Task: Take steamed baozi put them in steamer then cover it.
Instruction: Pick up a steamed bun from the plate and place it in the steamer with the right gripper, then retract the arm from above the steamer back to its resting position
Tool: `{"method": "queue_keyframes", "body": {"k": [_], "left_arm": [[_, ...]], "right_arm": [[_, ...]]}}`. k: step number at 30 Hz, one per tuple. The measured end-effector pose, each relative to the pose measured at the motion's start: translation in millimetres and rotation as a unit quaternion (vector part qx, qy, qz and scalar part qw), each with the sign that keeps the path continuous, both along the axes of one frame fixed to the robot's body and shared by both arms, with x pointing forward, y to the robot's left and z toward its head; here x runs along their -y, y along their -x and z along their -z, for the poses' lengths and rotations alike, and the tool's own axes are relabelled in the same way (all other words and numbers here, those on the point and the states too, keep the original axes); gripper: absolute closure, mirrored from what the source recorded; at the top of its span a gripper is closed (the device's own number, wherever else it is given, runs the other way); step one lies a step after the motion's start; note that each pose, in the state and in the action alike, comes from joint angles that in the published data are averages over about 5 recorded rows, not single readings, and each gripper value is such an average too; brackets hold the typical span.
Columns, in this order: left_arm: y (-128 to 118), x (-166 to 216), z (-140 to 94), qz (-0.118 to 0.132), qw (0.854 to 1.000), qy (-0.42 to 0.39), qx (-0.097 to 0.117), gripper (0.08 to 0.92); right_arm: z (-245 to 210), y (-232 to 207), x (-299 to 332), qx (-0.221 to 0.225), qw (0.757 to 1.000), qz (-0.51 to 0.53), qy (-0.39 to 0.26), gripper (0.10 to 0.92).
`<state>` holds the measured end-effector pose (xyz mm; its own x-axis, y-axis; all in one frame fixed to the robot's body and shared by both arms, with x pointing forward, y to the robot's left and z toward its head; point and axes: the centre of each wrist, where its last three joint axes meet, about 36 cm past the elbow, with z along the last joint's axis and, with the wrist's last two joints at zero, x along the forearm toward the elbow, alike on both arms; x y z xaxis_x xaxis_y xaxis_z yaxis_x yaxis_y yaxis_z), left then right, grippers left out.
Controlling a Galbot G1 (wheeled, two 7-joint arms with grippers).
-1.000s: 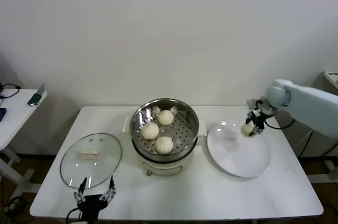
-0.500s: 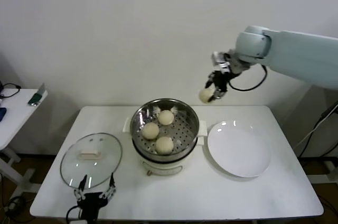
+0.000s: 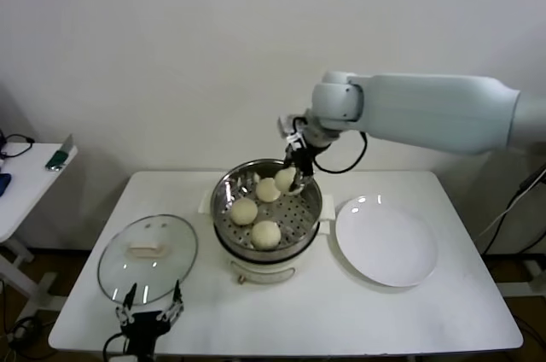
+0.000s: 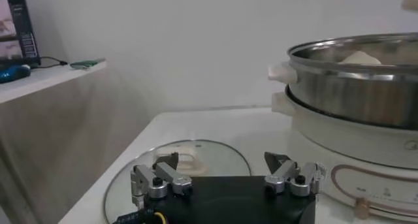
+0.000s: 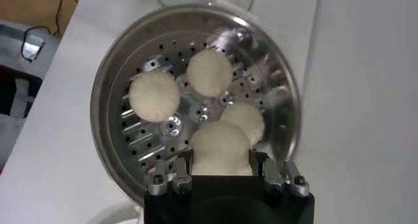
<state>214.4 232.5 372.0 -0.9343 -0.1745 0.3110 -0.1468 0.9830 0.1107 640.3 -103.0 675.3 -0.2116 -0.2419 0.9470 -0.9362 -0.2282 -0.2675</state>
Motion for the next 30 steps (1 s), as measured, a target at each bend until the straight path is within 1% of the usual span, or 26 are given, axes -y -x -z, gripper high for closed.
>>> {"method": "queue_keyframes", "body": {"k": [11, 19, 22, 27, 30], "left_arm": [[-1, 2, 2, 0.002, 1.000, 0.003, -0.004, 0.177], [-2, 1, 2, 0.001, 1.000, 0.004, -0.003, 0.177], [-2, 1, 2, 0.000, 1.000, 0.005, -0.004, 0.177], [-1, 2, 0, 0.001, 1.000, 0.010, -0.008, 0.177], [0, 2, -3, 0.002, 1.000, 0.014, -0.010, 0.177]], "right_arm": [[58, 5, -3, -0.009, 1.000, -0.004, 0.028, 0.437], [74, 6, -7, -0.005, 0.999, -0.008, 0.037, 0.431], [76, 6, -7, -0.003, 0.999, -0.009, 0.037, 0.385], [70, 5, -4, -0.005, 1.000, -0.014, 0.026, 0.249], [57, 2, 0, -0.009, 1.000, -0.017, 0.015, 0.208]]}}
